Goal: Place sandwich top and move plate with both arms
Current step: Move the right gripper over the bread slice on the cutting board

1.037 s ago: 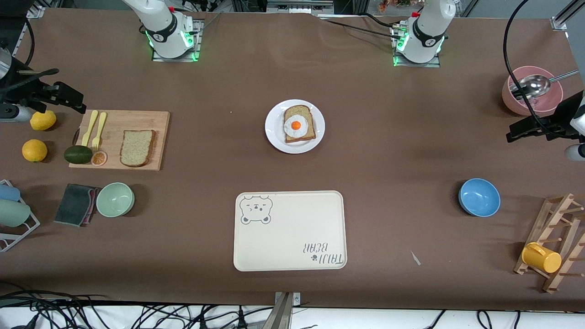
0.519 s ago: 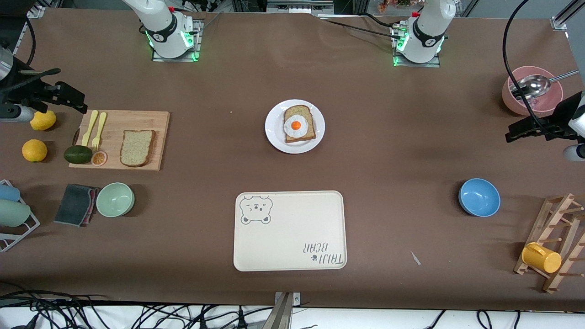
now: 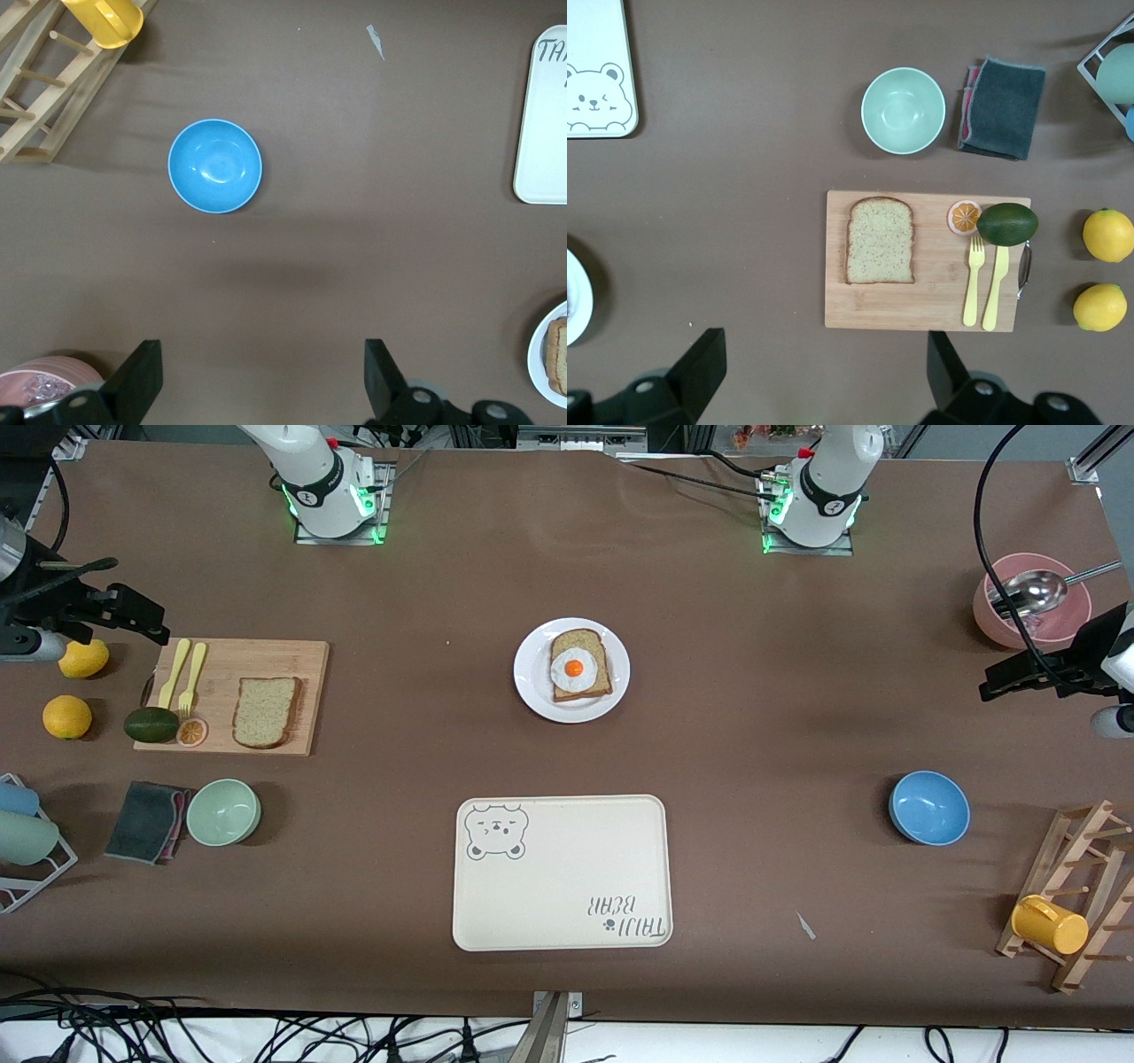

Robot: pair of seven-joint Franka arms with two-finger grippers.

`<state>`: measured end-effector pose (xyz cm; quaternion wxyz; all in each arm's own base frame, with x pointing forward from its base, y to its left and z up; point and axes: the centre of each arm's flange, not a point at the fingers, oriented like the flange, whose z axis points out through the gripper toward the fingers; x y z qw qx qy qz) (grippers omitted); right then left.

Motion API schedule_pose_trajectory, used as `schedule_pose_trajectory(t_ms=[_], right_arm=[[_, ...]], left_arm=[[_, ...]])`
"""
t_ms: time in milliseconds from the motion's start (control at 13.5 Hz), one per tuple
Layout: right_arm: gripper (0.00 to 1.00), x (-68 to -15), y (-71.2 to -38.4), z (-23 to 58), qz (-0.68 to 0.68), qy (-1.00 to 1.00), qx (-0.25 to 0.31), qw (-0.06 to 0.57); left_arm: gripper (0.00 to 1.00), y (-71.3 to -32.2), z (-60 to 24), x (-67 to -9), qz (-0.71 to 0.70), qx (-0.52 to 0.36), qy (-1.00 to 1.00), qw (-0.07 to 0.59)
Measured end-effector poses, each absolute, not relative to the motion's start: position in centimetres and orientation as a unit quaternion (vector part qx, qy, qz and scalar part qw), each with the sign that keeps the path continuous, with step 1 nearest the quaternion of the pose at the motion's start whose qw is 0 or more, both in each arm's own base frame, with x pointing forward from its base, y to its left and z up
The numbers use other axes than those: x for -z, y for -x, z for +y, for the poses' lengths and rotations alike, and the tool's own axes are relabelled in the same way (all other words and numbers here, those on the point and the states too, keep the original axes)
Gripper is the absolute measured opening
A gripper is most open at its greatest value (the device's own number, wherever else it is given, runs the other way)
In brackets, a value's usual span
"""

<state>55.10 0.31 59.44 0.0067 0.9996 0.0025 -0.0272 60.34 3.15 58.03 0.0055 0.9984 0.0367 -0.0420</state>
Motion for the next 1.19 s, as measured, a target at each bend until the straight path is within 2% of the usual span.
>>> schedule_pose_trajectory(t_ms=[222,519,741,1185], right_arm=[[1.00,-57.2,-55.0,0.1,0.000,-0.998,0.066,0.007],[1.00,-50.2,-56.7,-0.4,-0.016,-0.993,0.119,0.018],[1.00,-43.8,-56.8,0.1,-0.063,-0.991,0.112,0.047],[1.00,-32.6,-54.5,1.9,-0.098,-0.986,0.088,0.099]], left_arm=[[1.00,-60.3,3.1,-58.0,0.037,0.042,-0.998,0.006],[1.00,-60.3,3.1,-58.0,0.037,0.042,-0.998,0.006],[1.00,-60.3,3.1,-58.0,0.037,0.043,-0.998,0.006],[1.00,-60.3,4.1,-58.0,0.044,0.041,-0.998,0.006]])
